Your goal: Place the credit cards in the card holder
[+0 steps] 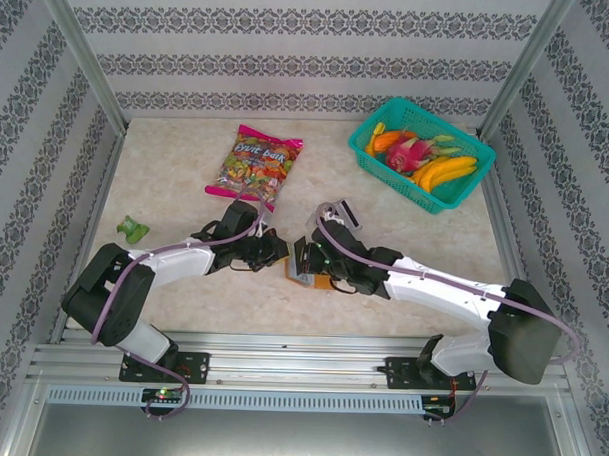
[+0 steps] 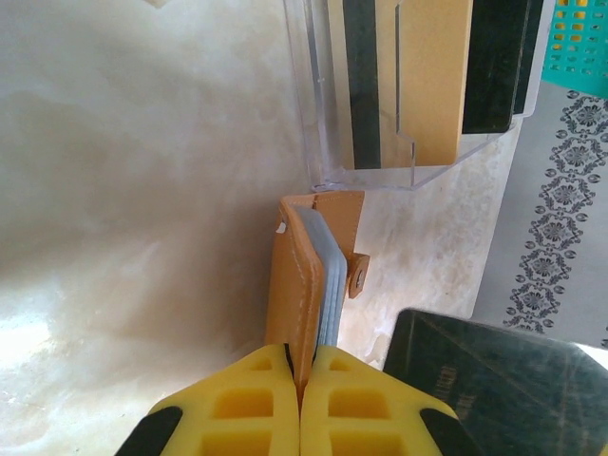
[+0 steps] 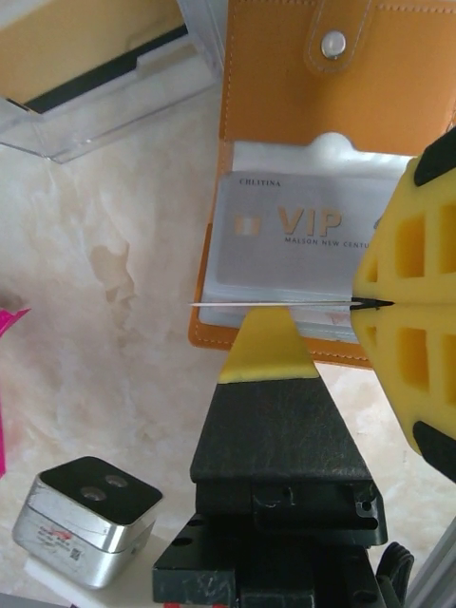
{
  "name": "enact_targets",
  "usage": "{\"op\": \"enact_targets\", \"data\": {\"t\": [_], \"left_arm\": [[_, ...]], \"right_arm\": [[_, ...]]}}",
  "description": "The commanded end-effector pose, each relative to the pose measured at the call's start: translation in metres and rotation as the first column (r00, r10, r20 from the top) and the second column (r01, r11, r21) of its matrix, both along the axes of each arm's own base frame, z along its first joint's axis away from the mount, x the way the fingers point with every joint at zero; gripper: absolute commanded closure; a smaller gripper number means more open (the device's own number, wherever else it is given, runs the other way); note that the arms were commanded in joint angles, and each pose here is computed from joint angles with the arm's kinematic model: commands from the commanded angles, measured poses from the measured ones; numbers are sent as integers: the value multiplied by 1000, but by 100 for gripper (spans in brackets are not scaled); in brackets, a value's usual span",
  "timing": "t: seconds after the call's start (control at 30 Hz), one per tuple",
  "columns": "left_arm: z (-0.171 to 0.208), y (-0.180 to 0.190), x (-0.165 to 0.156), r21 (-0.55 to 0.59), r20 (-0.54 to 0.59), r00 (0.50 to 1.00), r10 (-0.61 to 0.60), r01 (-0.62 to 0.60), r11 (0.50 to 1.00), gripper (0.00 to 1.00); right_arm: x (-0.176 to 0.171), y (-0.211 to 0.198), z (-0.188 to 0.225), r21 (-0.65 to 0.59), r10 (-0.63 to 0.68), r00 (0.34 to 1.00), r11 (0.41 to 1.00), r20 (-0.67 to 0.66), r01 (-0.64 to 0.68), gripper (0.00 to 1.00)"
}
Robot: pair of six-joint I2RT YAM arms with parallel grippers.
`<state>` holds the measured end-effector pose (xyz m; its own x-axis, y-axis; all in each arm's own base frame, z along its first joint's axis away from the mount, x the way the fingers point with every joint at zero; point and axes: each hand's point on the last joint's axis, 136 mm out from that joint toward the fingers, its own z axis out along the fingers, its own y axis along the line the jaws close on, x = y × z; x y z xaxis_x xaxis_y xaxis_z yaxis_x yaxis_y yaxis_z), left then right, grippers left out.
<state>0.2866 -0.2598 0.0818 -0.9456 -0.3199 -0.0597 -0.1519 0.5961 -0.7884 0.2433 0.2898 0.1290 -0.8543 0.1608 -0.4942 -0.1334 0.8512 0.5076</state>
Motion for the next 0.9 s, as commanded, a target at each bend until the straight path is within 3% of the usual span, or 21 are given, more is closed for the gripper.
{"op": "enact_targets", "data": {"t": [0.0,0.47,0.87], "left_arm": [[13,-4,5,-36,48,998,29,-27,999,95],[9,-3,6,-41,37,997,62,-60,997,96],[7,0,4,-30,30,997,71,-70,997,96]], "right_arm": [[10,5,9,11,-42,998,999,49,42,100],[7,18,6,-5,-39,998,999,48,39,100],[6,-10,-10,-205,-81,993,974,86,98,100]]}}
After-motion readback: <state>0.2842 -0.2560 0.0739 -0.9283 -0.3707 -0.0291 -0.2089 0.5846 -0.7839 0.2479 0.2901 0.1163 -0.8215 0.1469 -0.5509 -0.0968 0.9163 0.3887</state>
